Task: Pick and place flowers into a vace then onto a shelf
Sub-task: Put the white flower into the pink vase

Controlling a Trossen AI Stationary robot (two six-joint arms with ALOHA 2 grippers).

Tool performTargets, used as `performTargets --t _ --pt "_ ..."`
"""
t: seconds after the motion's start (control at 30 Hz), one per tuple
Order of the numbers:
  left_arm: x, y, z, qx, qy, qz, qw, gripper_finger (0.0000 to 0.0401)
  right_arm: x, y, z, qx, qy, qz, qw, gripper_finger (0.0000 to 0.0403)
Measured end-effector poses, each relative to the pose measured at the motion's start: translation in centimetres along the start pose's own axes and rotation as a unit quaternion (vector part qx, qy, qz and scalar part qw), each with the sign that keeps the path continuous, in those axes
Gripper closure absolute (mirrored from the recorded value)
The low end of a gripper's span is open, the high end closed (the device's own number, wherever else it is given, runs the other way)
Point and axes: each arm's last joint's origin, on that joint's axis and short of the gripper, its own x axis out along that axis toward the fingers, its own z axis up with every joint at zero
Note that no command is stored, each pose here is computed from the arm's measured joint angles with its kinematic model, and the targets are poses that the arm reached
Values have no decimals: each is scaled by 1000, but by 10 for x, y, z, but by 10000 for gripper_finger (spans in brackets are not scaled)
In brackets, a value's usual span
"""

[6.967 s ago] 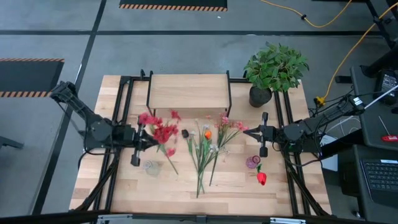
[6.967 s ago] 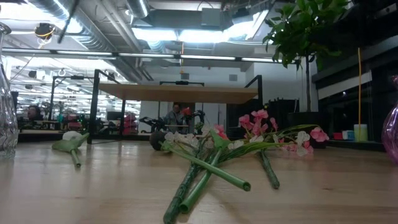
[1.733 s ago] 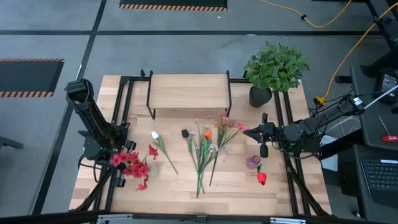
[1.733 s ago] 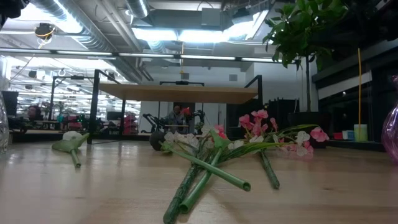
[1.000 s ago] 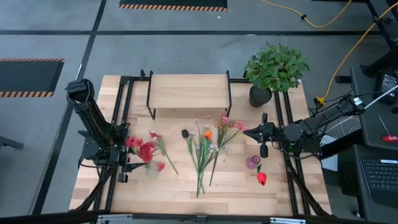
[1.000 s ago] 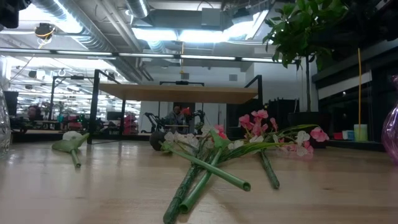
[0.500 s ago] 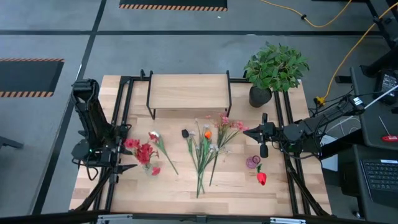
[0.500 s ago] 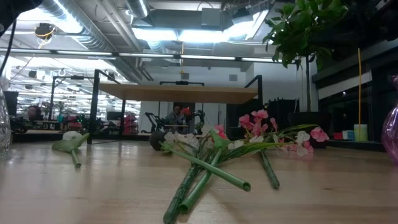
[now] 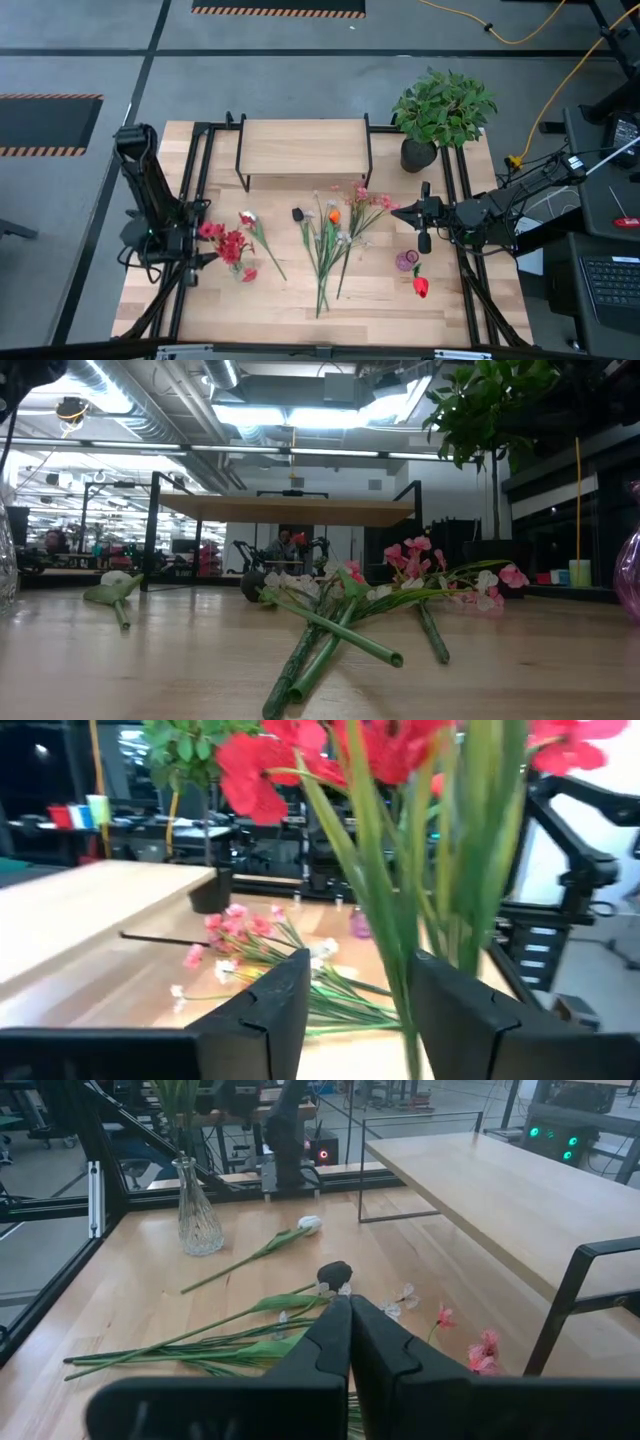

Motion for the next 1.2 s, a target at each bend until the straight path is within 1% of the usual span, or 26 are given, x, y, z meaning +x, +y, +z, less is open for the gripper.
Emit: performTargets --t 0.13,0.3,0.5,0.67,0.83,1.07,1.2 --pt "5 4 4 18 -1 17 1000 269 0 0 0 0 0 0 1000 395" --pt "6 6 6 42 -1 22 999 289 0 0 0 -2 0 0 1000 395" --pt "2 5 7 51 0 6 999 293 0 0 -1 -6 5 -1 1000 395" --pt "3 5 7 57 0 10 998 299 0 0 -2 -8 7 -1 1000 395" --pt "11 7 7 67 -1 39 997 327 0 0 -1 -8 7 -1 1000 395" --pt "28 15 10 94 0 102 990 391 0 0 -1 -8 7 -1 1000 395" --pt "37 22 13 123 5 141 982 397 0 0 -1 -8 7 -1 1000 395"
